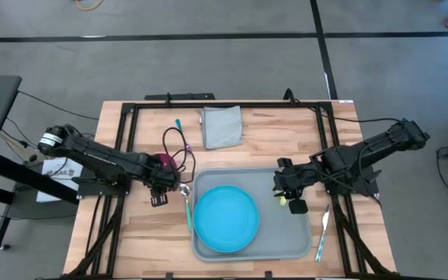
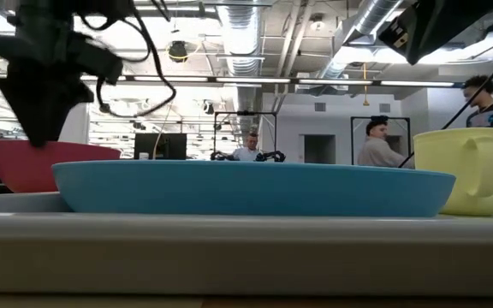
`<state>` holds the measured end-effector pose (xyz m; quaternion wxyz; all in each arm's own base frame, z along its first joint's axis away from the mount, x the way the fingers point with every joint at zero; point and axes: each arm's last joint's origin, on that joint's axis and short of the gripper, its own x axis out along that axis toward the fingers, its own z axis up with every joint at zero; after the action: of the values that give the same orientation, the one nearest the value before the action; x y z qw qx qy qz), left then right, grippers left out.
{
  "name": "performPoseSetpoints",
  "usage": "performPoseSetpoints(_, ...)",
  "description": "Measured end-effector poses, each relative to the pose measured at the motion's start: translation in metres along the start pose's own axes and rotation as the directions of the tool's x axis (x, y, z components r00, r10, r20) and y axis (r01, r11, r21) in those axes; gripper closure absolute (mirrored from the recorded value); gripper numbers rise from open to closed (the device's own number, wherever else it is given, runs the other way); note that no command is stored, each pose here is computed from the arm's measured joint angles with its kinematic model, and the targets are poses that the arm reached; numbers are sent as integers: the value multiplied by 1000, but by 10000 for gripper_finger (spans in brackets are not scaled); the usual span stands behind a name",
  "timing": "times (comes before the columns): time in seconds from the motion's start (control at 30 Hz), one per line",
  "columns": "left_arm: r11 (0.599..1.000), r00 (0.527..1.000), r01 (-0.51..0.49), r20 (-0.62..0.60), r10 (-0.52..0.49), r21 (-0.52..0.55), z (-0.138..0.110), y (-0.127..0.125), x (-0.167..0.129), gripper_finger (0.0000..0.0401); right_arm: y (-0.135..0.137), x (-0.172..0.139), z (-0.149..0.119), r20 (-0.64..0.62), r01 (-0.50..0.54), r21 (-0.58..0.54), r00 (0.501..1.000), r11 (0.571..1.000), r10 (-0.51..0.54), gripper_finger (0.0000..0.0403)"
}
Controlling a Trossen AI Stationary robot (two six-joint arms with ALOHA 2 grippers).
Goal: Set up tray
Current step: Put the red bowl on the blue plate
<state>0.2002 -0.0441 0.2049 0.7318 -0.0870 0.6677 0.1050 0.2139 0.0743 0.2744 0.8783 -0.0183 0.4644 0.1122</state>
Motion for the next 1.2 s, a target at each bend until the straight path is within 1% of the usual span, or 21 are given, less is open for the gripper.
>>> performPoseSetpoints(0.07, 999, 999, 33, 0, -33, 0, -2, -1, 9, 261, -1, 0, 0, -2, 4, 3, 1000, 1000, -4, 321)
performPoseSetpoints(0.13, 999, 999, 39, -21, -38, 7, -5, 0, 14, 261, -2, 0, 0, -2, 6, 0, 1000, 1000, -6, 321)
performPoseSetpoints(0.23, 1000, 1000, -12, 0, 12, -17, -5, 2, 15, 263, -3, 0, 0, -2, 6, -1, 1000, 1000, -6, 321)
performPoseSetpoints(0.3, 999, 999, -46, 21, 46, 4, -4, 3, 14, 271, -3, 0, 0, -1, 6, -1, 1000, 1000, -6, 321)
performPoseSetpoints(0.4, 996, 997, -67, 29, 65, 66, -4, 4, 14, 298, -3, 0, 0, -1, 6, 0, 1000, 1000, -6, 321)
performPoseSetpoints(0.5, 991, 997, -70, 27, 67, 118, -4, 4, 14, 343, -3, 0, 0, -1, 6, 0, 1000, 1000, -6, 321)
performPoseSetpoints(0.57, 989, 998, -60, 21, 58, 132, -4, 4, 14, 381, -3, 0, 0, -1, 6, 1, 1000, 1000, -6, 321)
performPoseSetpoints(0.63, 990, 998, -58, 25, 56, 131, -3, 3, 11, 392, -3, 0, 0, -1, 6, 1, 1000, 1000, -6, 321)
performPoseSetpoints(0.7, 989, 996, -64, 63, 56, 134, 1, 0, 6, 392, -3, 0, 0, -1, 6, 1, 1000, 1000, -6, 321)
performPoseSetpoints(0.8, 979, 988, -85, 142, 59, 186, 10, -7, -12, 397, -3, 0, 0, -1, 6, 1, 1000, 1000, -6, 321)
performPoseSetpoints(0.93, 954, 950, -135, 307, 49, 267, 26, -21, -48, 398, -3, 0, 0, -1, 6, 2, 1000, 1000, -6, 321)
performPoseSetpoints(1.07, 929, 888, -134, 457, -41, 345, 37, -37, -78, 399, -2, 0, 0, -1, 6, 2, 1000, 1000, -6, 321)
performPoseSetpoints(1.13, 913, 863, -110, 493, -109, 394, 40, -45, -83, 399, -2, 0, 0, -1, 6, 2, 1000, 1000, -6, 321)
performPoseSetpoints(1.2, 881, 841, -101, 513, -173, 462, 42, -53, -83, 400, -2, 0, 0, -1, 5, 2, 1000, 1000, -5, 321)
